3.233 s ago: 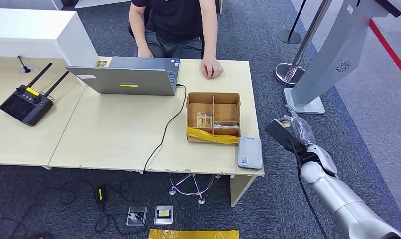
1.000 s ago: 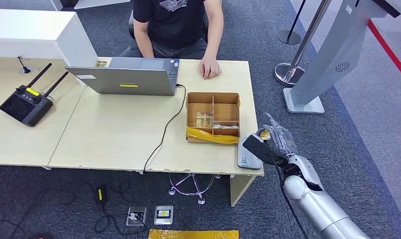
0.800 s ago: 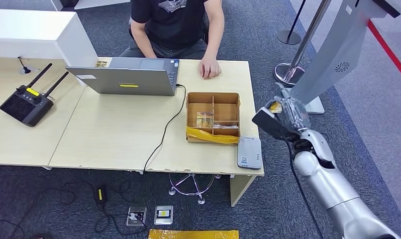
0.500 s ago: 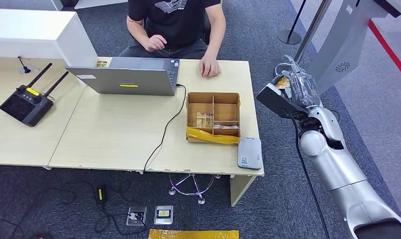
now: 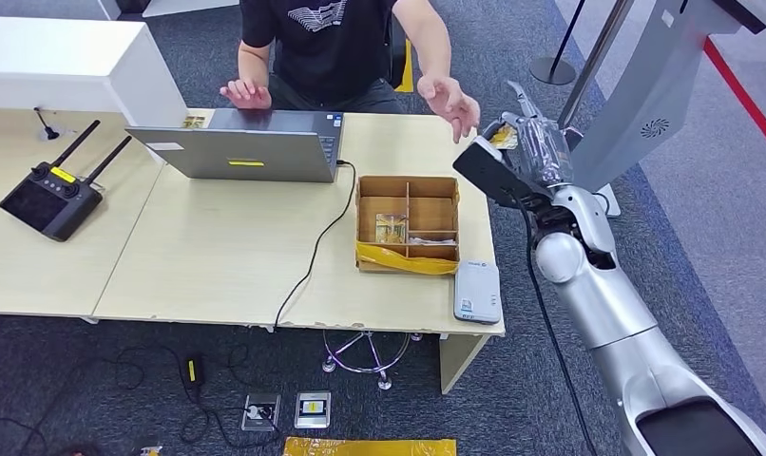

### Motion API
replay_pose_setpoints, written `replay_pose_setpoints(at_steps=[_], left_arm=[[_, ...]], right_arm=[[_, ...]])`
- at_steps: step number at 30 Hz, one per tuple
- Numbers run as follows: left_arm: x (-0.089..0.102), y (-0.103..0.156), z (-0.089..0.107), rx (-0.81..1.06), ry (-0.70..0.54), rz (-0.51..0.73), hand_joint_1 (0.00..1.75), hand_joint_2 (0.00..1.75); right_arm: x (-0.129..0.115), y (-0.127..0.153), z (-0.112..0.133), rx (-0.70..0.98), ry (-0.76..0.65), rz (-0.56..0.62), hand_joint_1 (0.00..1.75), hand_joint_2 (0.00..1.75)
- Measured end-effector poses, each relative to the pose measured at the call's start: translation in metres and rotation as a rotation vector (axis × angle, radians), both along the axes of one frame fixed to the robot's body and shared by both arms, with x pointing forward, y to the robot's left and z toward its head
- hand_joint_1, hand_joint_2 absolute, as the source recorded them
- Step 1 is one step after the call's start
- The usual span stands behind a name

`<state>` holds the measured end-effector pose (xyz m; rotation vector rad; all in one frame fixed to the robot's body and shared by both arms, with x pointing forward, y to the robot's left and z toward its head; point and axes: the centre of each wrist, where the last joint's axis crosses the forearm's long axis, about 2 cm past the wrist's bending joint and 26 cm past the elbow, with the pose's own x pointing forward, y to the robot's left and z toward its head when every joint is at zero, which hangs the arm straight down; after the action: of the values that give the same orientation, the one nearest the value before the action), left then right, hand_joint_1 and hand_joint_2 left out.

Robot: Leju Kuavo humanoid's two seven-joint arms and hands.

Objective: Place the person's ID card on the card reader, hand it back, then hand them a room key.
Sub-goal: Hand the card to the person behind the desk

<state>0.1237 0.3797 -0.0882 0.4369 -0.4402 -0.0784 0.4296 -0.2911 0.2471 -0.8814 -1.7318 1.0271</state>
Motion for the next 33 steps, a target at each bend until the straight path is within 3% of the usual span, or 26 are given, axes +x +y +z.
replay_pose_setpoints(at_steps=[11, 24, 25, 28, 29, 33], left_arm=[[0.004, -0.001, 0.001, -0.001, 0.009, -0.011, 0.0, 0.0], [0.003, -0.001, 0.001, 0.003, 0.011, -0.014, 0.0, 0.0], [0.003, -0.001, 0.001, 0.003, 0.011, -0.014, 0.0, 0.0], [0.003, -0.001, 0.001, 0.008, 0.011, -0.016, 0.0, 0.0], [0.003, -0.001, 0.001, 0.009, 0.011, -0.017, 0.0, 0.0], [0.003, -0.001, 0.001, 0.013, 0.011, -0.019, 0.0, 0.0]], right_arm=[[0.005, 0.035, -0.008, 0.034, 0.034, 0.015, 1.75, 1.75], [0.006, 0.046, -0.017, 0.049, 0.072, 0.007, 1.75, 1.75], [0.006, 0.046, -0.018, 0.049, 0.074, 0.005, 1.31, 1.75], [0.006, 0.046, -0.019, 0.04, 0.066, -0.002, 0.0, 0.44], [0.006, 0.046, -0.019, 0.037, 0.061, -0.003, 0.0, 0.0], [0.005, 0.047, -0.019, 0.033, 0.055, -0.002, 0.0, 0.0]])
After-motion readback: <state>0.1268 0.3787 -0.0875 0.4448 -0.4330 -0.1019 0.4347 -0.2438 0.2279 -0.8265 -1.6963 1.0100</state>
